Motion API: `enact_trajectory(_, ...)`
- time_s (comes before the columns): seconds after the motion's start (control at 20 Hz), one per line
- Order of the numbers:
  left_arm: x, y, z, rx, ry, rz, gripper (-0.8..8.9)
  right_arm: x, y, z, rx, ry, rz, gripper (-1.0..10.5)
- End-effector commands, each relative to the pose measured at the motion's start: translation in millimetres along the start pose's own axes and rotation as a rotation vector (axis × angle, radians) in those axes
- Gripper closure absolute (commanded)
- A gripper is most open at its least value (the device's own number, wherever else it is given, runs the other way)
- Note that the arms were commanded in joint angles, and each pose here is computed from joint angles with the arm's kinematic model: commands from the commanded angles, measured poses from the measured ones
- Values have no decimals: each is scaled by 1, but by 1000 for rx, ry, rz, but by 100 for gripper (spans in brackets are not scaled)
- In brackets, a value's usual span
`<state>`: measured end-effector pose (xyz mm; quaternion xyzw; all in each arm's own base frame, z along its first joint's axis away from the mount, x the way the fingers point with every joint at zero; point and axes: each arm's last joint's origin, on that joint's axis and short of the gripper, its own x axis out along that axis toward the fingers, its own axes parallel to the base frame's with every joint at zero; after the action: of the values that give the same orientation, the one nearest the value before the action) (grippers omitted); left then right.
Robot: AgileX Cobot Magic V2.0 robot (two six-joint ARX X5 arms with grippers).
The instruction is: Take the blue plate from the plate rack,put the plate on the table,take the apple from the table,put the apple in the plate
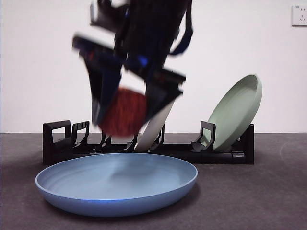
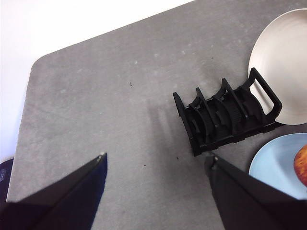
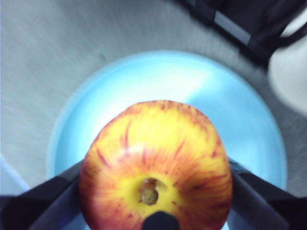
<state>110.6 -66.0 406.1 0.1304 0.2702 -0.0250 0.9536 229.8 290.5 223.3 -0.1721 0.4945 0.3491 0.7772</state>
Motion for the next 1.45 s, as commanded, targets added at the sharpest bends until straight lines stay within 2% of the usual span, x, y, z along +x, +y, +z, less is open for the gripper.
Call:
enact_trajectory(0.05,0,0,1,-16,-7,5,468,24,0,-3,3,53,-8,958)
enact_trajectory(0.3,0,0,1,-15,-6,5,468,57,-1,-13,1,154,-20,908)
enact_trajectory(0.35,0,0,1,-15,-5,6,468,57,-1,-13,2,162,-22,789)
enact_trajectory(0.45,1,0,1,-14,-4,5,468,57,-1,-14,1,170,-22,454)
enact_trajectory(0.5,1,0,1,-14,-3,6,468,57,-1,-14,1,170,-22,366)
enact_trajectory(0.55,1,0,1,-13,-2,6,468,57,-2,-14,2,169,-24,343)
enact_trajectory(0.75,4,-3,2,-7,8,3,468,42,-1,-7,2,139,-19,348)
enact_trajectory(0.9,8,-5,3,-3,16,-1,468,5,1,1,0,53,-10,349)
enact_trajectory(1.0,12,-8,5,-2,18,-18,468,-32,-3,3,-2,-33,-50,350)
enact_trajectory(1.15,16,-15,12,-9,-5,-117,468,-89,-11,-1,-21,-149,-134,352)
enact_trajectory(1.3,20,-24,21,10,-60,-288,469,-144,-25,-13,16,-269,-173,355)
enact_trajectory(1.35,22,-28,25,17,-82,-343,473,-161,-30,-19,30,-307,-185,404)
enact_trajectory(1.4,25,-31,28,23,-97,-383,502,-175,-36,-24,38,-336,-199,512)
enact_trajectory(1.45,27,-34,30,27,-103,-409,605,-187,-40,-30,48,-355,-211,631)
